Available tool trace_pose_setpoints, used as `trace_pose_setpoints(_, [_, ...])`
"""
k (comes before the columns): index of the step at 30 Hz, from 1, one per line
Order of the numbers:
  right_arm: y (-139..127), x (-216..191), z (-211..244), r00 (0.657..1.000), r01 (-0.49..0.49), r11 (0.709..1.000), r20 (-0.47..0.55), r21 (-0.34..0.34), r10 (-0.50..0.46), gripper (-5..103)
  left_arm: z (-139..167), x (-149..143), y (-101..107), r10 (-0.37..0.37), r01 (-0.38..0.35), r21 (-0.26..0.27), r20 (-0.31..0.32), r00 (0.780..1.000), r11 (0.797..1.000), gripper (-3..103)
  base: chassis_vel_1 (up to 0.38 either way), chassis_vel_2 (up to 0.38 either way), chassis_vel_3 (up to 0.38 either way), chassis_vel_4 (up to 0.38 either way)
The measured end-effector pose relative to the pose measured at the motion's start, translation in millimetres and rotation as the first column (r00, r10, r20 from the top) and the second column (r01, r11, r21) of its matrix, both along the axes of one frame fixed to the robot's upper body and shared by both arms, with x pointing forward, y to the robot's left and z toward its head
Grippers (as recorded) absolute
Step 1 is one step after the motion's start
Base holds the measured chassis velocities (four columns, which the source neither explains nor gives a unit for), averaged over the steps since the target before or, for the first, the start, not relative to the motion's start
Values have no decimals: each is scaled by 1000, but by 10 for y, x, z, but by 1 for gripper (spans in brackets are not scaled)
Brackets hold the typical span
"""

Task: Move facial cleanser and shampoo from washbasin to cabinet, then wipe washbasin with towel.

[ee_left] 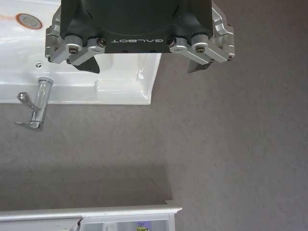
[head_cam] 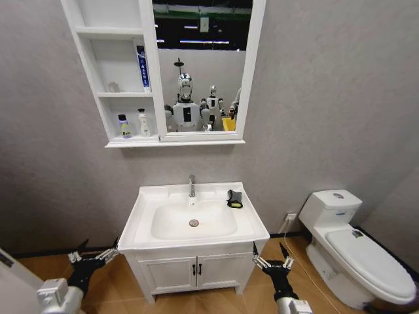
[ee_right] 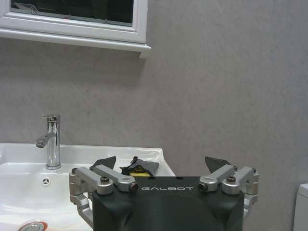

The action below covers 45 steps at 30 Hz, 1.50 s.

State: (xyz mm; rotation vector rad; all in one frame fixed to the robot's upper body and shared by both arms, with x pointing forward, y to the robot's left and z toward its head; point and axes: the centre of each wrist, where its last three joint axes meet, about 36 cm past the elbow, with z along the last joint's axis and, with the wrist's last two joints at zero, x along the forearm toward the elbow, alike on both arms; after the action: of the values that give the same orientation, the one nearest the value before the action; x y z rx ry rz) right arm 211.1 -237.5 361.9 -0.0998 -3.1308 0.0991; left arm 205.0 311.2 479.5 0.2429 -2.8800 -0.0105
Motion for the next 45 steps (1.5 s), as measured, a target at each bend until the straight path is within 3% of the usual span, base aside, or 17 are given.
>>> trace_pose_setpoints(4, [1, 7, 35, 1000, -7, 1000, 5, 3, 7, 100, 40, -10, -115, -8, 8, -1, 17, 1000, 1000, 100, 0, 0, 0, 0])
trace_pose_setpoints(11, [1, -3, 44, 1000, -21, 1000, -1, 10, 21, 100, 51, 5, -125, -14, 14, 0, 21, 1000, 1000, 100, 0, 0, 0, 0])
trace_pose_setpoints(17, [-93, 203, 262, 1000, -9, 998, -21, 57, 10, 100, 52, 16, -124, -17, 17, 1, 22, 1000, 1000, 100, 0, 0, 0, 0])
trace_pose_setpoints(23, [-643, 973, 910, 993, -50, 988, -102, 146, 65, 100, 50, 23, -121, -18, 18, -1, 21, 1000, 1000, 100, 0, 0, 0, 0])
trace_pose_setpoints(24, [-643, 973, 910, 993, -50, 988, -102, 146, 65, 100, 50, 23, -121, -18, 18, -1, 21, 1000, 1000, 100, 0, 0, 0, 0])
trace_pose_setpoints(27, [-837, 1553, 1135, 986, -59, 972, -136, 229, 92, 100, 48, 25, -120, -19, 19, -1, 21, 1000, 1000, 100, 0, 0, 0, 0])
trace_pose_setpoints(28, [-837, 1553, 1135, 986, -59, 972, -136, 229, 92, 100, 48, 25, -120, -19, 19, -1, 21, 1000, 1000, 100, 0, 0, 0, 0])
trace_pose_setpoints(31, [-972, 2119, 1251, 982, -40, 963, -167, 268, 88, 100, 47, 26, -120, -19, 19, -2, 21, 1000, 1000, 100, 0, 0, 0, 0])
trace_pose_setpoints(36, [-908, 2571, 1263, 971, -32, 956, -217, 291, 99, 100, 46, 27, -120, -20, 20, -2, 20, 1000, 1000, 100, 0, 0, 0, 0])
trace_pose_setpoints(45, [-538, 3333, 1053, 946, -38, 958, -298, 285, 126, 100, 45, 28, -119, -19, 19, -2, 19, 1000, 1000, 100, 0, 0, 0, 0])
